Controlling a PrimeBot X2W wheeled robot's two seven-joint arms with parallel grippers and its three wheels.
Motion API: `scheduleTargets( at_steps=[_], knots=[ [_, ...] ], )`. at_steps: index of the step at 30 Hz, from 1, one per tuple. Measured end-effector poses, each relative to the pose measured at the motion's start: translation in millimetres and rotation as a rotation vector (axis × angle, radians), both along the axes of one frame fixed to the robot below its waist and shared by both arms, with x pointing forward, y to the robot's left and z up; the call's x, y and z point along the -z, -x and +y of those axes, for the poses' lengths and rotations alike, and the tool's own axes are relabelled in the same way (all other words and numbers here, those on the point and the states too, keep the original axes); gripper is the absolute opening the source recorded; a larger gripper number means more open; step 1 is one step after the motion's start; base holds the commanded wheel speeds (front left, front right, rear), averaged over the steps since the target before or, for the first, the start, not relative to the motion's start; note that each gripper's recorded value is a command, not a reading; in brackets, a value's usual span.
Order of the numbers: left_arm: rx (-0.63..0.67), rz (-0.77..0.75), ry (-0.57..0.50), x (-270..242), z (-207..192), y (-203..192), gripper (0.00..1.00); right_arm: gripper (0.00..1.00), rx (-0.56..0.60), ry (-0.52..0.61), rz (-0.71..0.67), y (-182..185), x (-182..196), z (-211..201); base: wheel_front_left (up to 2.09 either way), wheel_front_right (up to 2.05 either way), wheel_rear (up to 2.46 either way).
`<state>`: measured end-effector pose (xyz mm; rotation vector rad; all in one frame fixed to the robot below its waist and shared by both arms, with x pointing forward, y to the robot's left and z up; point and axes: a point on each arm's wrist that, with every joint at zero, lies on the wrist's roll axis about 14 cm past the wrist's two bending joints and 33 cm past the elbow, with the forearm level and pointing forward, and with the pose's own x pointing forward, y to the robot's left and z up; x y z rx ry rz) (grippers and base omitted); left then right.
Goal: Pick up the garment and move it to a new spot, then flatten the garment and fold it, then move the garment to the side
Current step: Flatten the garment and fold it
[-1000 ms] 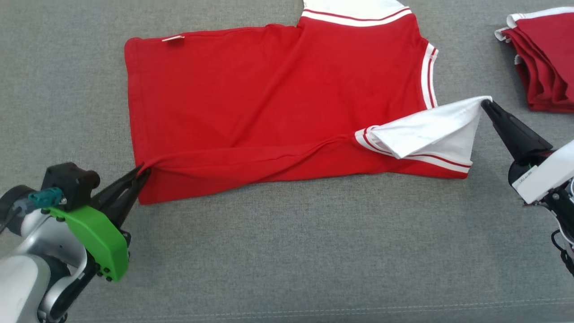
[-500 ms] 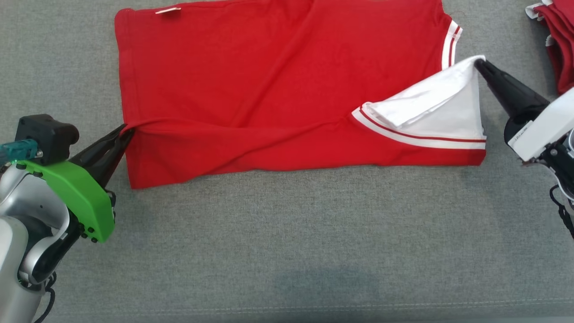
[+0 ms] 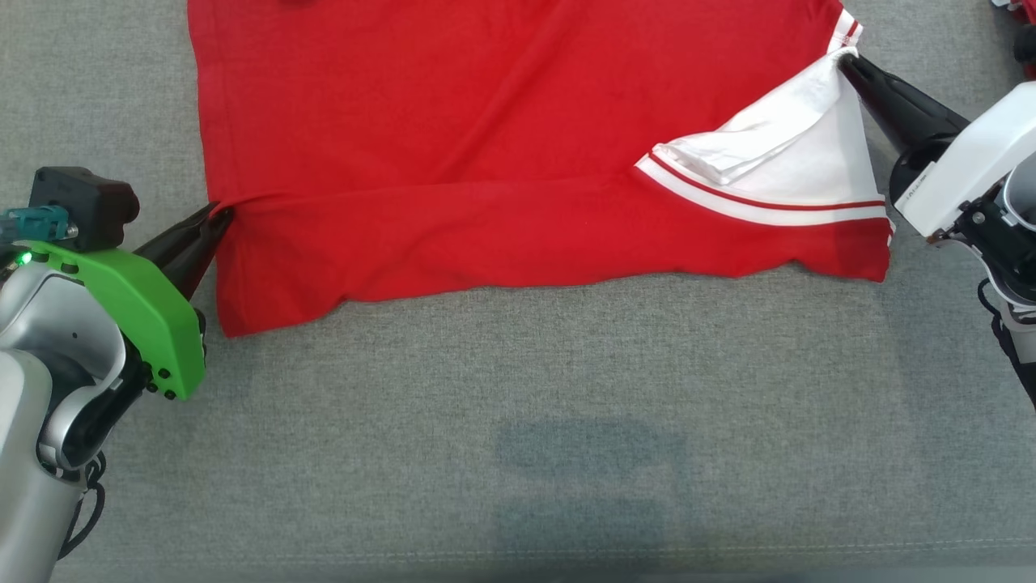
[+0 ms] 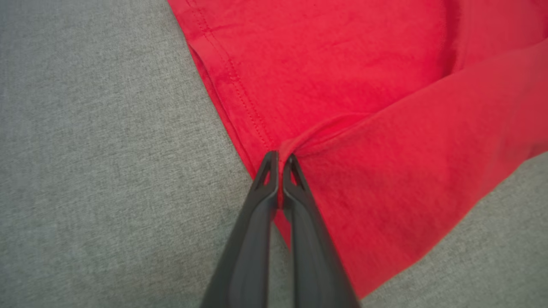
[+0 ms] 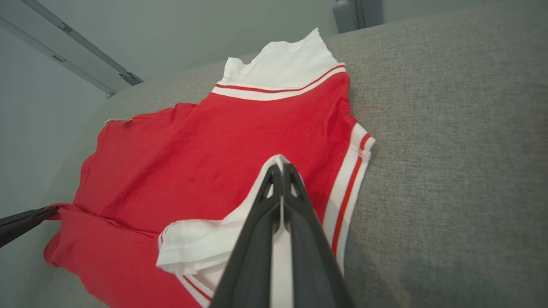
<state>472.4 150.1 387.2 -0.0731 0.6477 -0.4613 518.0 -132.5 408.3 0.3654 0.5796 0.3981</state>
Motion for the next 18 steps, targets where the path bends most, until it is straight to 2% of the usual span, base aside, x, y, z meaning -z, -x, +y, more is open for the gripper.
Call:
scheduleTargets(
  at_steps=[6,7,8,9,10,11,18],
  knots=[
    [-0.022,0.008,-0.001,5.7,4.5,0.5,0.00,0.00,-0.016,0.001,0.005,-3.9,3.4,7.2,0.00,0.00,0.00],
    [-0.022,0.008,-0.001,5.7,4.5,0.5,0.25,0.00,-0.016,0.001,0.005,-3.9,3.4,7.2,0.00,0.00,0.00],
    [-0.033,-0.011,0.014,3.4,2.9,-2.4,0.47,0.08,-0.020,0.012,0.007,-3.7,6.2,8.0,0.00,0.00,0.00],
    [-0.036,-0.021,0.017,2.1,2.4,-4.4,0.80,0.33,-0.020,0.020,0.005,-4.4,6.7,7.4,0.00,0.00,0.00],
    [-0.041,-0.031,0.020,0.7,2.5,-6.7,1.00,0.66,-0.022,0.028,0.003,-5.5,7.0,7.0,0.00,0.00,0.00],
    [-0.045,-0.037,0.023,-0.6,2.5,-8.7,1.00,1.00,-0.021,0.034,-0.005,-7.0,6.2,6.7,0.00,0.00,0.00],
    [-0.105,-0.102,0.090,-13.4,0.5,-18.4,1.00,1.00,0.034,0.049,-0.100,-16.4,-7.4,-6.4,0.00,0.00,0.00]
  ],
)
